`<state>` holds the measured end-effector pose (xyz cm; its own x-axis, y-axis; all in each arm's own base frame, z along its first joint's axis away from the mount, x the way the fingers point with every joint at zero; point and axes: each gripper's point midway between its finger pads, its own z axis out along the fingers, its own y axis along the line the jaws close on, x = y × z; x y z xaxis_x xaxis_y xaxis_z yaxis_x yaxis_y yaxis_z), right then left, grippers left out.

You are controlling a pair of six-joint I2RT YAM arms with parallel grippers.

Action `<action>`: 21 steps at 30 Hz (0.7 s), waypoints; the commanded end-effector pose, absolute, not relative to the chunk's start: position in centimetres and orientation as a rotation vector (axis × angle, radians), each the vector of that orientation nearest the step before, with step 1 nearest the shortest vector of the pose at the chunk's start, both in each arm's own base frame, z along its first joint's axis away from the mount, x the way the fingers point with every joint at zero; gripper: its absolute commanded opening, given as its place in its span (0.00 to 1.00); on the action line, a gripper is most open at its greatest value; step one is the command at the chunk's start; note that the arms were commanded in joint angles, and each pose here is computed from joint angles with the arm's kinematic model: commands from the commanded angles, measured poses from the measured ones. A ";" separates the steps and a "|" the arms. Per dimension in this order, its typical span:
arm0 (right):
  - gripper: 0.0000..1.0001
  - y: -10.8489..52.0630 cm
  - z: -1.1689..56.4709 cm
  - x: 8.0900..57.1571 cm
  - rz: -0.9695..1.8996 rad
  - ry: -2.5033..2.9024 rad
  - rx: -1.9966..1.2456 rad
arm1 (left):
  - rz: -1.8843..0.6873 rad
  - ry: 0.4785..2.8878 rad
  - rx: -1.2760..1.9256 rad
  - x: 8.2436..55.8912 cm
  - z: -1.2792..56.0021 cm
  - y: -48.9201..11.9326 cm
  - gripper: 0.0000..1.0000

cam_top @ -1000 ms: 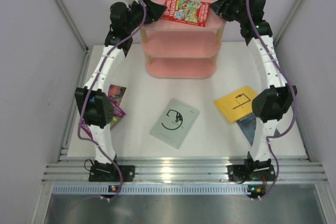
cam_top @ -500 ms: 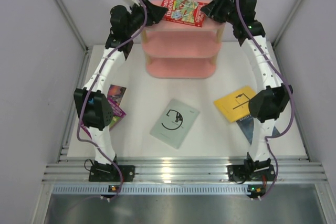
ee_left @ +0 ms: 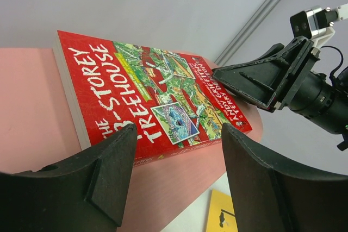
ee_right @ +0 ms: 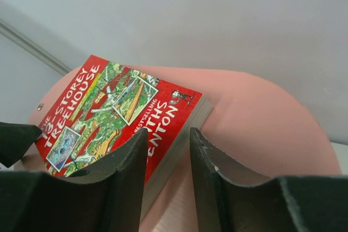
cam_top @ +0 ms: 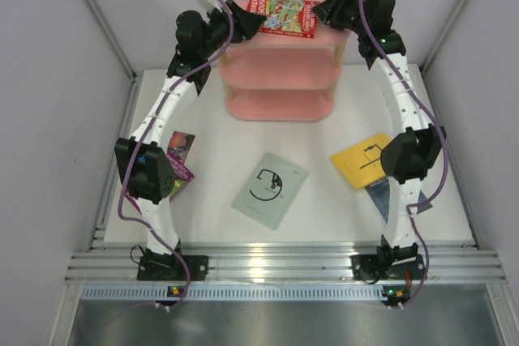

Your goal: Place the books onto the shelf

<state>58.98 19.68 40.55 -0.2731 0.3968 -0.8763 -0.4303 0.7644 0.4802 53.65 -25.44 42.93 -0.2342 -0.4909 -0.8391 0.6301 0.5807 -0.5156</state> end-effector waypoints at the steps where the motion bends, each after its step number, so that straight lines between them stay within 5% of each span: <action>1: 0.36 18.7 36.7 60.4 0.759 1.758 -0.007 | -1.056 1.621 0.095 54.0 38.4 -26.2 0.69; 21: 0.31 17.7 36.2 62.3 0.810 1.712 -0.012 | -1.059 1.613 0.122 53.0 39.0 -28.2 0.69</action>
<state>61.18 18.43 40.87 -0.2052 0.4063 -0.8904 -0.4836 0.7489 0.4531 52.67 -27.61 42.87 -0.2450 -0.4769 -0.8441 0.6516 0.5637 -0.5076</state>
